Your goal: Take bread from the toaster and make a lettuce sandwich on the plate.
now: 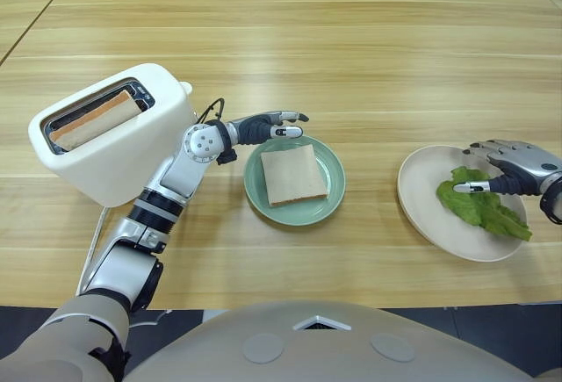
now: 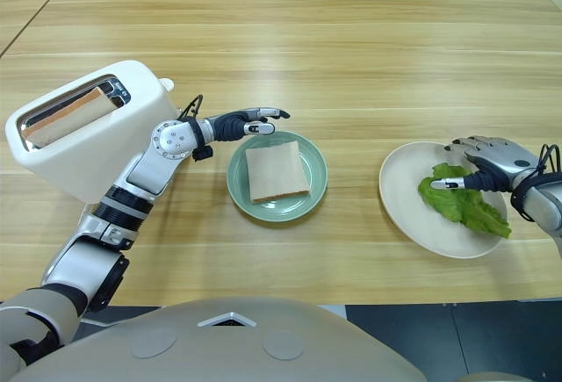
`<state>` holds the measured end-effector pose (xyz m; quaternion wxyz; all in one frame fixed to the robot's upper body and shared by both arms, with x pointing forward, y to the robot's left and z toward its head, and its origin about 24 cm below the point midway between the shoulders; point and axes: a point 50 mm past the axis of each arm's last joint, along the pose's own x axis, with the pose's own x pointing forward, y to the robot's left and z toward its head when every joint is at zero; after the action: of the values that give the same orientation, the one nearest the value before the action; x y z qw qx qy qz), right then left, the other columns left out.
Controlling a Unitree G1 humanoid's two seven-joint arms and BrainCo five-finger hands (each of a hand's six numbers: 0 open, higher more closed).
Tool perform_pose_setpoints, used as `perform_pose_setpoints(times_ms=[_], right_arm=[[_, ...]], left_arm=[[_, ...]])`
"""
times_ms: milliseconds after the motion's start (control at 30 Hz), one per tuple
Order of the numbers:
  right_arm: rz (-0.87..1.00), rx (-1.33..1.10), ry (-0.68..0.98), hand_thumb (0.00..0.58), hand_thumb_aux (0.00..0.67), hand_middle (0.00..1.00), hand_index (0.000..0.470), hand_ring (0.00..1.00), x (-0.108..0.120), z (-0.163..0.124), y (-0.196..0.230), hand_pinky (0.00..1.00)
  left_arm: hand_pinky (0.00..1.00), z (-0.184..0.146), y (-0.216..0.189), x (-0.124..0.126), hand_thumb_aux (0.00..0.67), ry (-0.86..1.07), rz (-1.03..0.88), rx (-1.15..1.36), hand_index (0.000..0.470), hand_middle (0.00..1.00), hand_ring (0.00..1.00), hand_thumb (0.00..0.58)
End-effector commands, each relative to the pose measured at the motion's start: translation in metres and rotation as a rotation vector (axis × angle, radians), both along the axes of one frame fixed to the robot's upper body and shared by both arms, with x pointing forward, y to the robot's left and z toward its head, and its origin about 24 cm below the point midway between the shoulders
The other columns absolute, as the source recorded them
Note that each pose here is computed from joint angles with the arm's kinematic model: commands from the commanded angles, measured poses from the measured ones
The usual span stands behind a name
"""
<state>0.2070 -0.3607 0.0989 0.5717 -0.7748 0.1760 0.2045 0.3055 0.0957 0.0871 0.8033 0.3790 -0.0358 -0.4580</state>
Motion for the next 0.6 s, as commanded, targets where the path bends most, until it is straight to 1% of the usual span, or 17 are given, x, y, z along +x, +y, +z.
perform_pose_setpoints(times_ms=[33, 67, 100, 133, 167, 200, 233, 267, 300, 467, 600], right_arm=[[-0.007, -0.006, 0.045, 0.22, 0.142, 0.0, 0.1, 0.0, 0.0, -0.01, 0.001, 0.0], [-0.006, -0.007, 0.053, 0.291, 0.197, 0.0, 0.138, 0.0, 0.0, -0.012, 0.001, 0.0], [-0.004, -0.005, 0.06, 0.325, 0.226, 0.0, 0.159, 0.0, 0.0, -0.014, 0.002, 0.0], [-0.004, -0.005, 0.067, 0.385, 0.281, 0.0, 0.197, 0.0, 0.0, -0.015, 0.002, 0.0], [-0.006, -0.008, 0.072, 0.458, 0.363, 0.0, 0.254, 0.0, 0.0, -0.017, 0.002, 0.0], [-0.007, -0.01, 0.073, 0.482, 0.394, 0.0, 0.276, 0.0, 0.0, -0.017, 0.002, 0.0], [-0.004, -0.01, 0.069, 0.536, 0.486, 0.0, 0.341, 0.0, 0.0, -0.017, 0.002, 0.0], [0.004, -0.004, 0.053, 0.576, 0.615, 0.0, 0.431, 0.0, 0.001, -0.015, 0.003, 0.0], [0.018, 0.002, 0.032, 0.58, 0.67, 0.0, 0.47, 0.0, 0.003, -0.012, 0.005, 0.0], [0.117, 0.024, -0.144, 0.58, 0.67, 0.0, 0.47, 0.0, 0.015, 0.016, 0.02, 0.0], [0.2, 0.084, -0.257, 0.58, 0.67, 0.0, 0.47, 0.0, 0.02, 0.039, 0.035, 0.0]], left_arm=[[0.0, 0.0, 0.0, -0.002, 0.0, 0.004, -0.013, 0.0, 0.0, 0.0, 0.0, 0.0], [0.0, 0.0, 0.0, -0.002, 0.0, 0.004, -0.013, 0.0, 0.0, 0.0, 0.0, 0.0], [0.0, 0.0, 0.0, -0.002, 0.0, 0.004, -0.013, 0.0, 0.0, 0.0, 0.0, 0.0], [0.0, 0.001, 0.0, -0.003, 0.0, 0.003, -0.015, 0.0, 0.0, 0.0, 0.0, 0.0], [0.0, 0.001, 0.0, -0.003, 0.0, 0.003, -0.017, 0.001, 0.0, 0.0, 0.0, 0.0], [0.0, 0.001, -0.001, -0.003, 0.0, 0.003, -0.018, 0.0, 0.0, 0.0, 0.0, 0.0], [0.0, 0.001, -0.001, -0.003, 0.0, 0.003, -0.018, 0.0, 0.0, 0.0, 0.0, 0.0], [0.0, 0.001, -0.001, -0.003, 0.0, 0.002, -0.018, 0.0, 0.0, 0.0, 0.0, 0.0], [0.0, 0.001, -0.001, -0.003, 0.0, 0.002, -0.018, 0.0, 0.0, 0.0, 0.0, 0.0], [0.0, -0.001, -0.002, -0.004, 0.0, 0.006, -0.022, 0.005, 0.0, 0.0, 0.0, 0.0], [0.0, 0.001, -0.002, -0.003, 0.0, 0.0, -0.021, 0.003, 0.0, 0.0, 0.0, 0.0]])
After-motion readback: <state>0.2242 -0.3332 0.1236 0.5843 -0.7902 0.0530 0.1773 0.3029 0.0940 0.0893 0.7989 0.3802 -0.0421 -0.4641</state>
